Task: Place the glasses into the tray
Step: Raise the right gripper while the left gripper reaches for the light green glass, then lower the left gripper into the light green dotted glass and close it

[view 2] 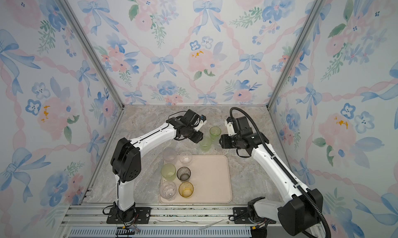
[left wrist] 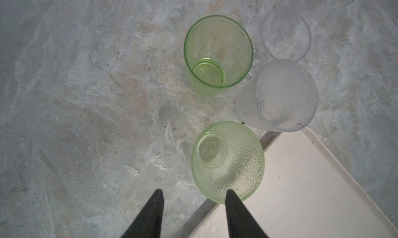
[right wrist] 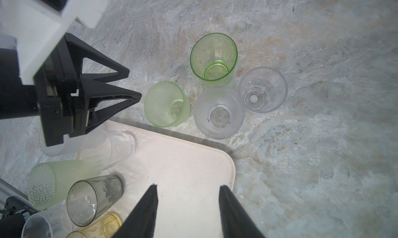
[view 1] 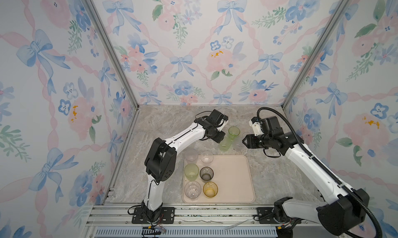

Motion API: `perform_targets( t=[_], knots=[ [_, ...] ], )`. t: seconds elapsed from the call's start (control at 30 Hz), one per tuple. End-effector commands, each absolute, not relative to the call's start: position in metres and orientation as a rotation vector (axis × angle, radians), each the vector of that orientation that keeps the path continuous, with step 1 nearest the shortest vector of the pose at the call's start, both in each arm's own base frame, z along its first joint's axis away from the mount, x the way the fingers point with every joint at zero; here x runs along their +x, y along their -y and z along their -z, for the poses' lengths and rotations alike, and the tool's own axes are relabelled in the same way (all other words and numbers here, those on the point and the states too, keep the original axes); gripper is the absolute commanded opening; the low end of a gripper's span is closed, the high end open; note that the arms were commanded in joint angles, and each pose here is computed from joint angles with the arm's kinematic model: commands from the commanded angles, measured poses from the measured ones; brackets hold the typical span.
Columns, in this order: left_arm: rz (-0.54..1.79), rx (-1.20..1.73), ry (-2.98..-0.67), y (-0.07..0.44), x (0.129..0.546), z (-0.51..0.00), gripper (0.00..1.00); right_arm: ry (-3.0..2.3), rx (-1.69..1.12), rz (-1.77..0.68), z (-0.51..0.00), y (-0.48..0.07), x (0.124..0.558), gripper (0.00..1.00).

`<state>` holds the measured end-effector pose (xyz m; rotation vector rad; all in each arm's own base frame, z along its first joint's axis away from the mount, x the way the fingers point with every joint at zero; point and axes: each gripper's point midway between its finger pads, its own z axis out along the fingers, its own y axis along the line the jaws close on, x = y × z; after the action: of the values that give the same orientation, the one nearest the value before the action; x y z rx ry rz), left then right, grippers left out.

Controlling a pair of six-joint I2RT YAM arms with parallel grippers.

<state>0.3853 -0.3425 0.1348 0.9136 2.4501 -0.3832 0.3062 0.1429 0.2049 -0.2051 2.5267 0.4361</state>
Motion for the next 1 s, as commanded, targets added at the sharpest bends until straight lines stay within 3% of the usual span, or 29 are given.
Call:
perform_targets(
  t=[0.0,0.97],
  knots=[
    [0.392,0.974,-2.480,0.349,0.382,-0.123,0.47,-2.507,-0.213,-0.452,-0.208,-0.143,0.311,0.49],
    [0.208,1.066,-2.548,0.359,0.399,-0.093,0.31,-2.521,-0.155,-0.480,-0.193,-0.127,0.317,0.49]
  ],
)
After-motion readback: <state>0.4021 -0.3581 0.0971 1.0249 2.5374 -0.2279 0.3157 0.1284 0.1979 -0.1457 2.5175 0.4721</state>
